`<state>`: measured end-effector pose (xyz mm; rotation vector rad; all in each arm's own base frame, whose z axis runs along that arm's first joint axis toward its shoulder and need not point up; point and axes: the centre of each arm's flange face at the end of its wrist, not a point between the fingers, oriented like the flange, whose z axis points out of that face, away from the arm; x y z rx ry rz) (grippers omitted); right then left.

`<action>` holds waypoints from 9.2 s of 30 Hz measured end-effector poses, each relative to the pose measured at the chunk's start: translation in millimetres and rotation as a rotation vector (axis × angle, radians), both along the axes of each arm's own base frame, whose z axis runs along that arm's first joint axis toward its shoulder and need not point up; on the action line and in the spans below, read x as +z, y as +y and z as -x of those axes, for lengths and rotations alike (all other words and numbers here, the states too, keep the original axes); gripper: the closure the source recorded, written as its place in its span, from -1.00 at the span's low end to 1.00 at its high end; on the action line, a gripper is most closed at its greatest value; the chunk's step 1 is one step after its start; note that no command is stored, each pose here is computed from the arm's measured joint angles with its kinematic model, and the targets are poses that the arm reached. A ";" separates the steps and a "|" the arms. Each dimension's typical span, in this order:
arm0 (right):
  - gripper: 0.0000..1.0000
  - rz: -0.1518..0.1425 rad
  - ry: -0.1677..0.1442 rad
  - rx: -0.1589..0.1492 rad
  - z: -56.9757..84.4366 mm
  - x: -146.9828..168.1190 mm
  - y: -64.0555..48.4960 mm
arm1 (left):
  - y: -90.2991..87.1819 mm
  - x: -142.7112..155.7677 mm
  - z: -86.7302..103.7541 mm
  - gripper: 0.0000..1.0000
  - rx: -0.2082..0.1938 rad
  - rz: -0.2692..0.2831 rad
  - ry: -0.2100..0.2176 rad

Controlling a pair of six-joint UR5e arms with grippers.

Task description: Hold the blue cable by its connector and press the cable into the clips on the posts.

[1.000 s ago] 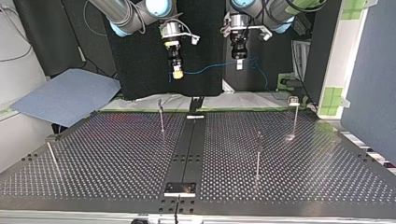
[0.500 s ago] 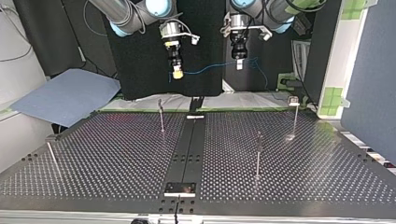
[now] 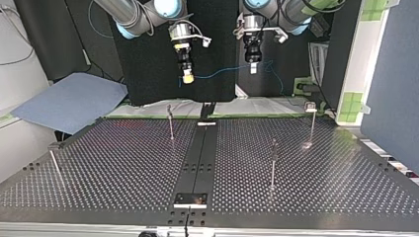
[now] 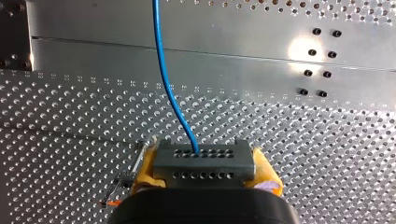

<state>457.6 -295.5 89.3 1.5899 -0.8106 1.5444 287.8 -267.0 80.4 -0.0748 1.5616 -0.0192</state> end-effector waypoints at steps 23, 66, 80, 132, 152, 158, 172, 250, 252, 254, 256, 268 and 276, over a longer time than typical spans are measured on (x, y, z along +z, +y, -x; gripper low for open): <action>1.00 0.000 0.000 0.000 0.0 0.0 0.0 | 0.0 0.0 0.0 1.00 0.000 0.000 0.000; 1.00 0.000 0.000 0.000 0.0 0.0 0.0 | -0.1 0.4 -0.1 1.00 0.000 0.001 -0.001; 1.00 0.001 0.001 -0.002 0.1 0.0 -0.1 | 11.9 -29.8 2.4 1.00 0.038 -0.059 0.076; 1.00 -0.120 0.109 -0.051 -1.7 -12.5 -2.9 | 5.3 -8.2 12.4 1.00 0.082 -0.151 0.052; 1.00 -0.100 0.047 -0.003 -17.9 36.7 -14.5 | -8.9 91.1 -51.5 1.00 0.147 -0.104 -0.067; 1.00 -0.089 0.023 -0.003 -26.4 53.5 -25.5 | -5.9 117.4 -57.5 1.00 0.155 -0.089 -0.086; 1.00 -0.053 -0.020 0.093 -59.6 107.6 -43.9 | 1.6 160.6 -48.2 1.00 0.103 -0.097 -0.094; 1.00 -0.051 -0.251 0.221 -126.4 261.1 -95.9 | 64.3 259.5 -149.1 1.00 0.149 -0.105 -0.059; 1.00 -0.056 -0.251 0.233 -129.1 260.0 -98.0 | 64.1 263.5 -151.1 1.00 0.149 -0.103 -0.062; 1.00 -0.067 -0.245 0.241 -132.7 256.2 -101.0 | 63.9 267.8 -153.1 1.00 0.150 -0.102 -0.064; 1.00 -0.073 -0.241 0.244 -135.7 254.1 -103.7 | 63.3 272.3 -155.7 1.00 0.150 -0.100 -0.068; 1.00 -0.067 -0.255 0.256 -144.1 263.2 -111.4 | 63.4 262.2 -171.2 1.00 0.161 -0.120 -0.048; 1.00 -0.069 -0.253 0.266 -149.1 258.2 -114.7 | 69.3 265.3 -177.4 1.00 0.169 -0.113 -0.070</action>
